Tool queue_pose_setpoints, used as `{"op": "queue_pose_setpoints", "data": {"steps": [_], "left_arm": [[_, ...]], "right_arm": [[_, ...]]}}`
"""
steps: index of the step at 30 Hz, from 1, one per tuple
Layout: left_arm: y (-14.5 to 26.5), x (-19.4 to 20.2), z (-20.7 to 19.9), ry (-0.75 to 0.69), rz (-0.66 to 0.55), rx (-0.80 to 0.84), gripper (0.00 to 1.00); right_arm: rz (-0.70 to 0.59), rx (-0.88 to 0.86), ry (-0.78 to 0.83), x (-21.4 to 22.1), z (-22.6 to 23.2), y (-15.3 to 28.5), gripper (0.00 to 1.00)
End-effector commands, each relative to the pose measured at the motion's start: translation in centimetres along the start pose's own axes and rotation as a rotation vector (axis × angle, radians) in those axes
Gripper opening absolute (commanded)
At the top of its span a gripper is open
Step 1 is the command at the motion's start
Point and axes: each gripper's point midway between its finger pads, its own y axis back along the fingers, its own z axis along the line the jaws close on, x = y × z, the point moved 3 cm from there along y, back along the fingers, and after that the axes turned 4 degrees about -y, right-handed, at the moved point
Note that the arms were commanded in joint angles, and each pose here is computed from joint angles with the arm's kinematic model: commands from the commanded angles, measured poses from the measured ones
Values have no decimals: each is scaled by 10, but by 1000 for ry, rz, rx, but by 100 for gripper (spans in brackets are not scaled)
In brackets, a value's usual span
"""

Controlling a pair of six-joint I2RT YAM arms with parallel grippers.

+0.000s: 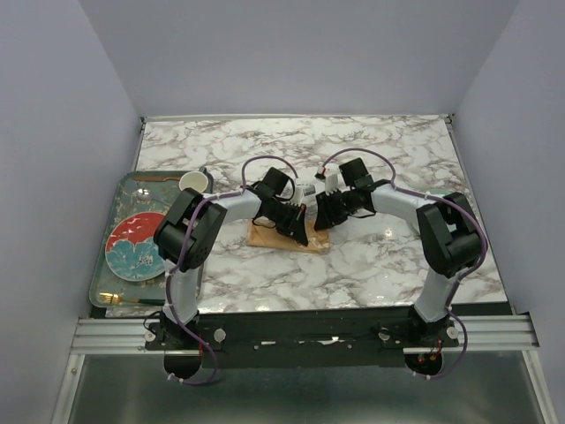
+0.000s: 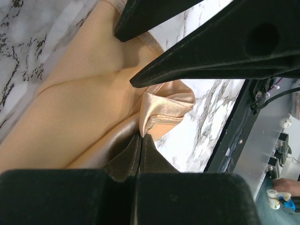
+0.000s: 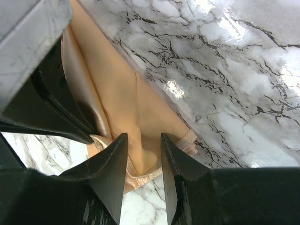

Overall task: Fold the napkin into a case and place the utensils inside
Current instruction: Stuff the top corner of the smaller-rectangle-folded napkin into the folded napkin.

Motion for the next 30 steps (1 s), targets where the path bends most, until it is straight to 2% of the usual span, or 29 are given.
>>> {"op": "queue_pose_setpoints", "data": {"steps": [1, 7, 10, 14, 15, 30], "left_arm": [[0, -1, 2, 27, 13, 26, 0], [1, -1, 4, 43, 13, 24, 0], [1, 0, 6, 49, 13, 23, 0], [4, -2, 6, 56, 8, 21, 0], [4, -2, 5, 55, 6, 21, 0], [15, -21, -2, 74, -41, 24, 0]], "right_arm": [[8, 36, 18, -2, -3, -9, 42], [41, 85, 4, 3, -7, -16, 39], [59, 113, -5, 8, -9, -20, 32], [68, 130, -16, 8, -10, -19, 15], [65, 133, -13, 6, -10, -18, 1], [-39, 45, 7, -17, 28, 19, 1]]}}
